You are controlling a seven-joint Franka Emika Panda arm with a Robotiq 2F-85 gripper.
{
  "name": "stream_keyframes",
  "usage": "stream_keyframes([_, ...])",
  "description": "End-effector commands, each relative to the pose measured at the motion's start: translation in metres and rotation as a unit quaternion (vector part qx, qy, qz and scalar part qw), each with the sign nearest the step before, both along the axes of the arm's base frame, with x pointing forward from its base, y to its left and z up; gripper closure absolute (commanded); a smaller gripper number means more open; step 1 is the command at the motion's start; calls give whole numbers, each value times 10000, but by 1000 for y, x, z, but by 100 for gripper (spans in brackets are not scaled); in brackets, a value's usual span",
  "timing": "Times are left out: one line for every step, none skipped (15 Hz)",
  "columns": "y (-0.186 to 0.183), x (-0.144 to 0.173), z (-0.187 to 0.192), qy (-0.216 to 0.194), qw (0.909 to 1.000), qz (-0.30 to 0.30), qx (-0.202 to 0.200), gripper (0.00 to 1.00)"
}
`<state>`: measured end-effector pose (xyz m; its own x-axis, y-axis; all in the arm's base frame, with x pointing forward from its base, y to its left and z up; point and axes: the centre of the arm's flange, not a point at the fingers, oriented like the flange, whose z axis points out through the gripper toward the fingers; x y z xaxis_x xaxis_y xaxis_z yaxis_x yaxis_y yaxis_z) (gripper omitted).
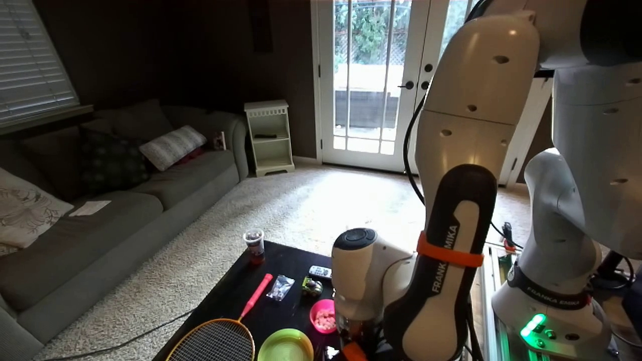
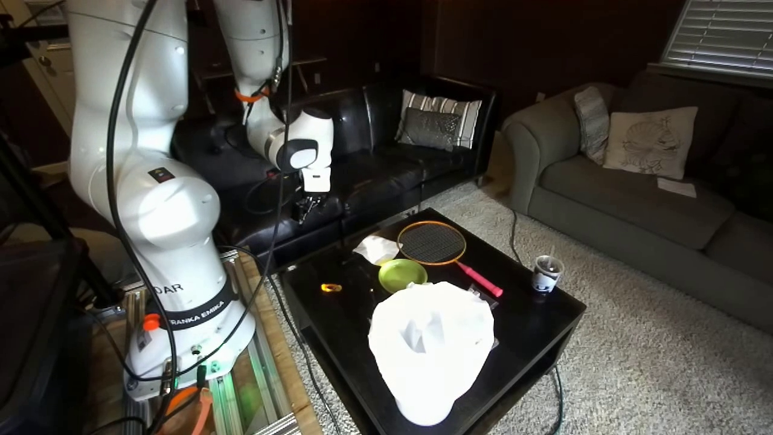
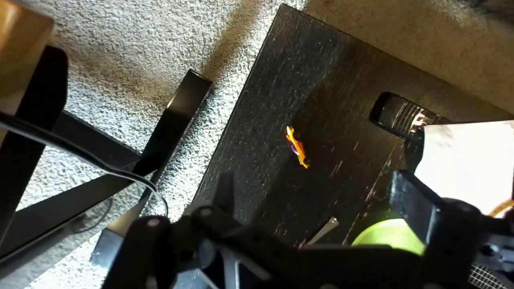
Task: Slightly shift the orange object to the right
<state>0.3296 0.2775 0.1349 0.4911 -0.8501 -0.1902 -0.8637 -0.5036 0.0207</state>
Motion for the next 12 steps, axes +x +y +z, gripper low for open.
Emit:
stream_keyframes([17, -6, -47, -78, 9991, -401, -118, 0])
stream_keyframes([20, -8, -54, -26, 9991, -398, -109, 0])
stream_keyframes([5, -12, -31, -27, 9997, -239, -97, 0])
stream_keyframes([5, -15, -38, 22, 9996, -240, -123, 0])
stream_keyframes([5, -16, -40, 41, 9996, -243, -131, 0])
stream_keyframes([4, -14, -39, 29, 9996, -253, -125, 0])
stream_keyframes([4, -13, -38, 12, 9996, -262, -115, 0])
stream_keyframes([4, -12, -37, 1, 9996, -263, -109, 0])
stream_keyframes([4, -12, -36, -2, 9996, -263, -107, 0])
stream_keyframes([2, -10, -43, -71, 9990, -419, -119, 0])
stream_keyframes([4, -9, -54, -57, 9983, -582, 34, 0])
stream_keyframes([6, -8, -65, -58, 9973, -731, 23, 0])
